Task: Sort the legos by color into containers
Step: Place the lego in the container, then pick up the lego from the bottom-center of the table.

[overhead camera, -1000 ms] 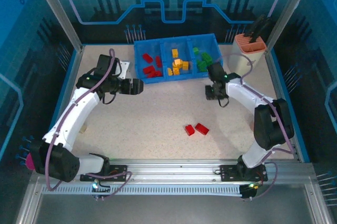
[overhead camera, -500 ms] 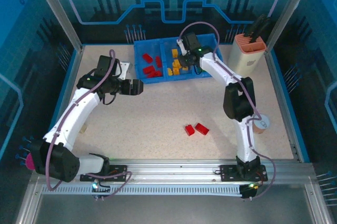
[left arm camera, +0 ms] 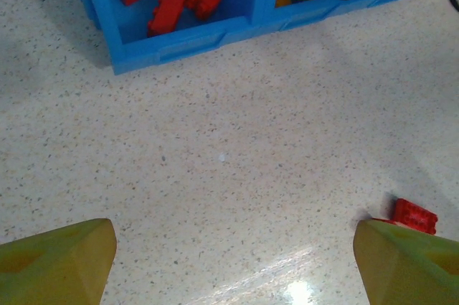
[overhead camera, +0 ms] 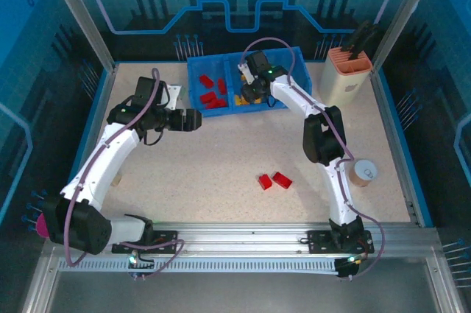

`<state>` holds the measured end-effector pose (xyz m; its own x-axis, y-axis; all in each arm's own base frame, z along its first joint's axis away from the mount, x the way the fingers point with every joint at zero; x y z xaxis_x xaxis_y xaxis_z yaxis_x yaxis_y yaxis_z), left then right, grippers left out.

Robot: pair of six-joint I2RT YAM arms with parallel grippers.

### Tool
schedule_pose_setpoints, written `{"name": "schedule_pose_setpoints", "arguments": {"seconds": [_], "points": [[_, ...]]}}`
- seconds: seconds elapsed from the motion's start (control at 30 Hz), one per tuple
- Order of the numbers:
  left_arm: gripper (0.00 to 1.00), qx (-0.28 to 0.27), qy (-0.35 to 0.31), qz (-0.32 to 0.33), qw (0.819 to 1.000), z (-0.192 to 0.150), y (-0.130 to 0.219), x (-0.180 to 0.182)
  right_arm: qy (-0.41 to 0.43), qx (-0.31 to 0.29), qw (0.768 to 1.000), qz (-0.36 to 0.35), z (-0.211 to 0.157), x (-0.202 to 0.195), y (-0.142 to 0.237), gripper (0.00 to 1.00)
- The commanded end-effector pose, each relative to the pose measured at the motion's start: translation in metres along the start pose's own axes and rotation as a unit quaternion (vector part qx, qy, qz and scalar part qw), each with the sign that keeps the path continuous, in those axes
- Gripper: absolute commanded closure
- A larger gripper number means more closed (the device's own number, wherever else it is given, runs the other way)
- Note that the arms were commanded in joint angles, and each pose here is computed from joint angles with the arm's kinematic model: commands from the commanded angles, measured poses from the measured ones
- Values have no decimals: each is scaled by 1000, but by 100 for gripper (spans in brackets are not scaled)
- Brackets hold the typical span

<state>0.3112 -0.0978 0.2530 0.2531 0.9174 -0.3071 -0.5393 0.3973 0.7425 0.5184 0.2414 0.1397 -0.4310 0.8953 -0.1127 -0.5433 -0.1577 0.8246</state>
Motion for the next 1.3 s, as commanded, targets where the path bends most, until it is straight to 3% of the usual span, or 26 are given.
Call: {"name": "schedule_pose_setpoints", "arguments": {"seconds": [0.0, 0.07, 0.23, 0.37, 0.6, 0.83, 1.0, 1.27], "points": [[13, -15, 15, -32, 999, 10, 0, -7, -2, 1, 1000, 14, 4, 5, 8, 44], [13, -16, 14, -33, 999, 9, 3, -7, -5, 10, 1000, 16, -2, 7, 9, 43], [12, -21, 12, -34, 999, 8, 2, -6, -20, -16, 999, 24, -11, 13, 53, 44], [12, -21, 14, -36, 999, 2, -5, -3, -23, -25, 999, 25, -41, 20, 100, 43], [11, -30, 6, -36, 999, 1, -2, -4, -69, 91, 993, 14, -144, 20, 148, 32], [11, -30, 4, -35, 999, 0, -2, -4, -138, 171, 975, 19, -237, 32, 150, 26], [11, -31, 7, -42, 999, -1, -3, -5, -136, 218, 965, 49, -266, 46, 141, 13], [11, -29, 8, -43, 999, 0, -2, -6, -126, 245, 960, 58, -287, 56, 124, 12]]}}
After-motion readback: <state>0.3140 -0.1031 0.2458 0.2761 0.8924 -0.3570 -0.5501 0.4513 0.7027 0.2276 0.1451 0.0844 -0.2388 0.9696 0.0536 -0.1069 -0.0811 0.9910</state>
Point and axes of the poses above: each hand's point on the last joint's axis, 136 mm out from that joint toward the fingers, its own y axis back along the fingers, its own x axis along the line the jaws close on, z = x × y, the point moved 4 cm from there along y, back along the fingers, and after that the axes turned 4 degrees about -y, right-handed, at the moved point
